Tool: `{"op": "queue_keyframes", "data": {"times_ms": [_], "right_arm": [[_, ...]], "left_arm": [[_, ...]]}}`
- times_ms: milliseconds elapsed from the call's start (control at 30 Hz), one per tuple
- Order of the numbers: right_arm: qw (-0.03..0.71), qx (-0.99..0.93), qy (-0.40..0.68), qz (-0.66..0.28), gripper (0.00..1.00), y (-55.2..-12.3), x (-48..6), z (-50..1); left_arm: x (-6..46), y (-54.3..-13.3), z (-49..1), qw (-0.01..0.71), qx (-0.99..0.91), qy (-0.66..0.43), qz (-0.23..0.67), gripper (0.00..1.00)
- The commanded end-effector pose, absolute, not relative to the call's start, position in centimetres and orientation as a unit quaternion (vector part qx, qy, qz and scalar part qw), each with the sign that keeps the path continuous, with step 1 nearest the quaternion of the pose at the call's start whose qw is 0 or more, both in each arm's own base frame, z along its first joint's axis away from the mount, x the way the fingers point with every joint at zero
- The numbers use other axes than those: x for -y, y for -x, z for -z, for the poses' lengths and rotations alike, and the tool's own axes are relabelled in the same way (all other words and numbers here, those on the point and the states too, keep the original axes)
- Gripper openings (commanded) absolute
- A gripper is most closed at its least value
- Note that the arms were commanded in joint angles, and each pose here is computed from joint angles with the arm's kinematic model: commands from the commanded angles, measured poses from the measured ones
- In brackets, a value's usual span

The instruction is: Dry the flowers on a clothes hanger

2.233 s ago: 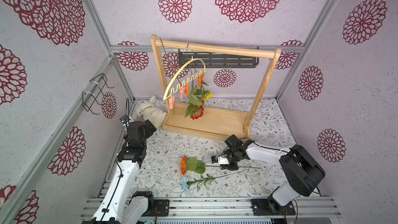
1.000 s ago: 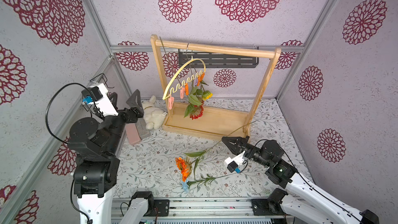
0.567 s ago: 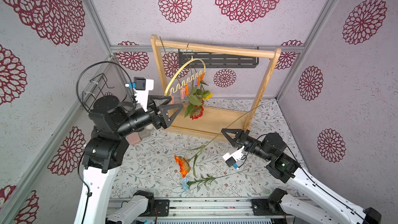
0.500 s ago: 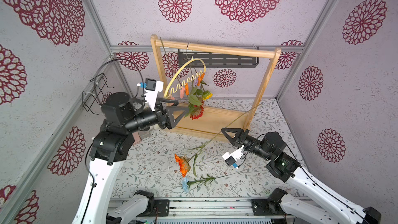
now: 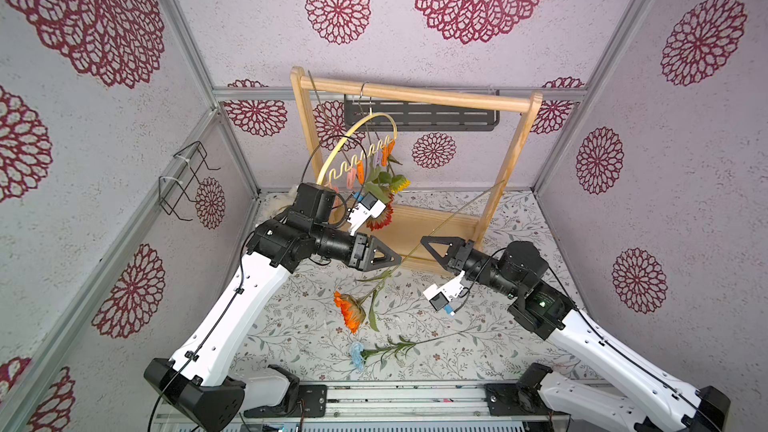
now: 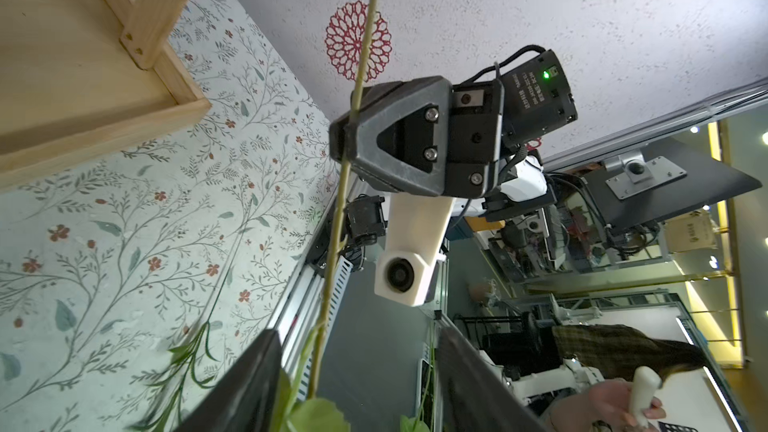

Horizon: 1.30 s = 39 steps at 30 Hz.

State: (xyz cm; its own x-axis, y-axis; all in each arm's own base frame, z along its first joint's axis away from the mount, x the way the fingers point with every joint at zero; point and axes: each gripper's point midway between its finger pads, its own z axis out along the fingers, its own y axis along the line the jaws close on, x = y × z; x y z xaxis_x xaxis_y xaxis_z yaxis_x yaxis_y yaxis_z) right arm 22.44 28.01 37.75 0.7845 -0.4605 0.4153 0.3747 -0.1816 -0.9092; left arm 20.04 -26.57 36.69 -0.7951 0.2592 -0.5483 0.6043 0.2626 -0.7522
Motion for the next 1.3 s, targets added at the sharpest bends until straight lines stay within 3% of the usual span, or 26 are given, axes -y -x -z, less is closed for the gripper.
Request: {"op": "queue_keyframes", "data": {"times_ms": [0,367,500,733,1000,1033,1100,1267], "right_arm": [[0.654,-0.003,0.682,0.326,0.00,-21.7,-28.7,-39.8],[0.660,0.016,0.690,0.296,0.00,-20.5,-30.4,-39.5],[0.660,0.018,0.691,0.294,0.00,-20.3,-30.6,-39.5],[0.654,0.011,0.697,0.295,0.00,-20.5,-30.6,-39.2],[0.656,0.006,0.696,0.292,0.00,-20.4,-30.4,-39.3],[0.658,0.005,0.694,0.292,0.02,-20.3,-30.4,-39.4],[0.662,0.002,0.690,0.293,0.16,-20.3,-30.3,-39.6],[0.680,-0.011,0.676,0.284,0.31,-19.9,-29.9,-40.3]], "left_arm": [[26.9,-19.0,-36.8,0.134,-0.768,-0.295,0.551,0.55],[27.6,-20.2,-35.1,0.127,-0.793,-0.297,0.516,0.50],[27.9,-20.6,-34.8,0.119,-0.795,-0.293,0.518,0.37],[28.1,-20.6,-35.0,0.120,-0.790,-0.300,0.520,0.01],[28.3,-20.4,-35.2,0.122,-0.784,-0.307,0.525,0.00],[28.3,-20.5,-35.3,0.124,-0.784,-0.308,0.525,0.00],[28.2,-20.8,-35.6,0.142,-0.784,-0.312,0.517,0.00],[27.3,-22.0,-37.4,0.241,-0.777,-0.324,0.483,0.00]]}}
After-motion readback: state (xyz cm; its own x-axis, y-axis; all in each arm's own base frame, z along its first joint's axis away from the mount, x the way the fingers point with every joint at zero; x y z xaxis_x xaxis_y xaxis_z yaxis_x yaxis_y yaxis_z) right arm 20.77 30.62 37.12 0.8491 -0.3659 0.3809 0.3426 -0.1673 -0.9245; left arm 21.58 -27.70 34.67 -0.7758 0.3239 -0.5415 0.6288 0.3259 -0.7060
